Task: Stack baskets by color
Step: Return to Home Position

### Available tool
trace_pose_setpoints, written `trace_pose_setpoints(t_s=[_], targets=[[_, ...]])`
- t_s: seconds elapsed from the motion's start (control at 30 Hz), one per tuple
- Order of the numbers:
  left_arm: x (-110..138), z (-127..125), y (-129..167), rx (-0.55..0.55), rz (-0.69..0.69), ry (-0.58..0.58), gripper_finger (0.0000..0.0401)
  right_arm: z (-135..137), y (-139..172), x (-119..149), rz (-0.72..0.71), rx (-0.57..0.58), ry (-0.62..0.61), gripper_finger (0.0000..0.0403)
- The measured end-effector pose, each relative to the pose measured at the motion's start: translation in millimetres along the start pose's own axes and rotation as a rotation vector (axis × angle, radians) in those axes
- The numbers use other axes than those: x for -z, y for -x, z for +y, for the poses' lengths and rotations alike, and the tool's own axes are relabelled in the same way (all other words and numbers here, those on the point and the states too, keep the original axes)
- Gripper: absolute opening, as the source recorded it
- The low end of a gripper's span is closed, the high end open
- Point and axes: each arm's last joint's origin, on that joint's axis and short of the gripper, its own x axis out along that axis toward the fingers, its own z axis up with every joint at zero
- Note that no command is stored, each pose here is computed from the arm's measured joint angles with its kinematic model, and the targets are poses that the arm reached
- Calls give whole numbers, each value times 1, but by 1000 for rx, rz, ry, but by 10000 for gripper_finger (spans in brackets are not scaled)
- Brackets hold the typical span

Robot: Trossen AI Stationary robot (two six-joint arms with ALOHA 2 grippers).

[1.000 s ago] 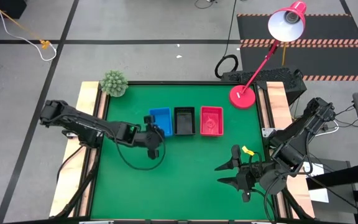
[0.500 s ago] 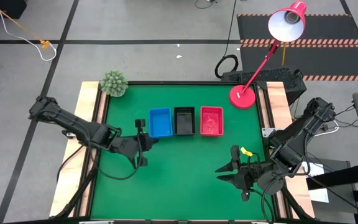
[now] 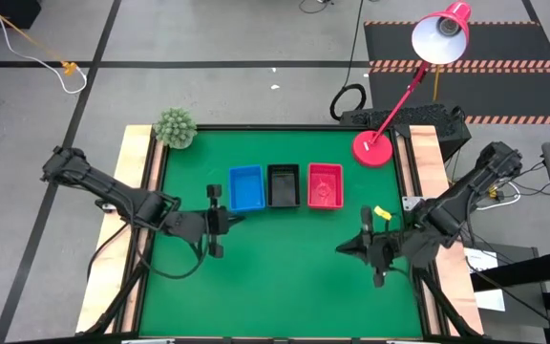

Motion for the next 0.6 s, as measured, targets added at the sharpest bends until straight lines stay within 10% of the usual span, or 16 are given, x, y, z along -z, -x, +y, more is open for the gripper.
trace_pose_setpoints(t_s=[0.6], targets=[[52,29,-47,92,-242,73,7,-25,18,97,-148,53,-29,1]])
